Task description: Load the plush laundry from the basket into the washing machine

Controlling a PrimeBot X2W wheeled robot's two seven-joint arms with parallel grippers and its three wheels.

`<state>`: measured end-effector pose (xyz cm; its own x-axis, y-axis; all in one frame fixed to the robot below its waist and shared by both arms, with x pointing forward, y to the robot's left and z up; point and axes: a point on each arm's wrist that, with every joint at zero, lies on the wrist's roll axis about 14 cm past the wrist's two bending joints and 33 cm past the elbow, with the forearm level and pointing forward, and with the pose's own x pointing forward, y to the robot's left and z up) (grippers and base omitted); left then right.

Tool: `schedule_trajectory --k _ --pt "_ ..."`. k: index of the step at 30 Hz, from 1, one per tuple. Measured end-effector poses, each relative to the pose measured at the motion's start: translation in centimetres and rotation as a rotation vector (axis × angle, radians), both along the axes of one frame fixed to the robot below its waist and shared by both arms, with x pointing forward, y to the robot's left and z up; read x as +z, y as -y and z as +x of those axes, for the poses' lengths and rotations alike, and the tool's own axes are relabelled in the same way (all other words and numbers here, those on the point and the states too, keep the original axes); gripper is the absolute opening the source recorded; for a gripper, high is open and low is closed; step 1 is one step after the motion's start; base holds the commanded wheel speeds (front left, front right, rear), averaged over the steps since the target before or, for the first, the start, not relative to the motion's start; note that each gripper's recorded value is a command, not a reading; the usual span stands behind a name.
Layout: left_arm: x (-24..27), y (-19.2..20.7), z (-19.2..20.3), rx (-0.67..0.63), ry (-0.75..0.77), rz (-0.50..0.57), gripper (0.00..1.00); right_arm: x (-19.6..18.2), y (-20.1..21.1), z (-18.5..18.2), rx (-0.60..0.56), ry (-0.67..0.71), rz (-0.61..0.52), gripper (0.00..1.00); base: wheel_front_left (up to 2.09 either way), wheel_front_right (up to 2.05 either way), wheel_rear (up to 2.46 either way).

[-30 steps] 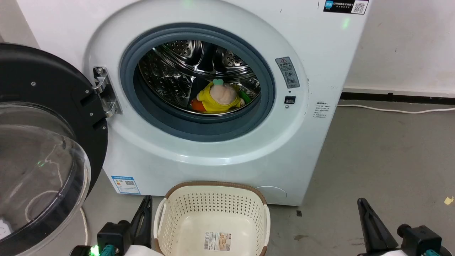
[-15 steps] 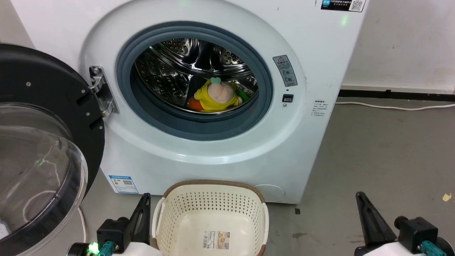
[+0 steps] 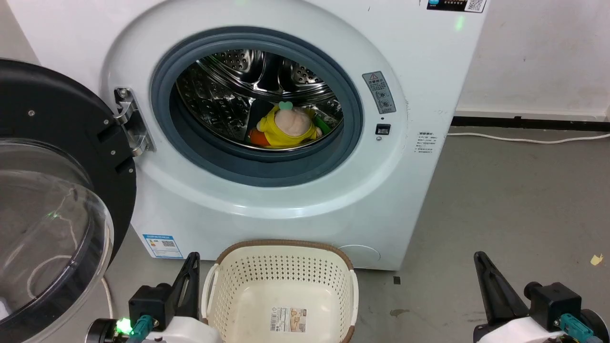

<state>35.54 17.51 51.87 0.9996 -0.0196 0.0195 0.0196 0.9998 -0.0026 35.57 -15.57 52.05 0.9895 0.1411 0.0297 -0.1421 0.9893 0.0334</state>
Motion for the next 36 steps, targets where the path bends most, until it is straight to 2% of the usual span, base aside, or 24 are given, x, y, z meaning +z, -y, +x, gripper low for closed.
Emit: schedule_trajectory --k 36 --pt "0.2 -0.2 1.3 0.018 -0.037 0.045 0.0 0.0 0.4 1.1 -0.012 -0.039 -0.073 0.0 0.0 0.0 0.0"
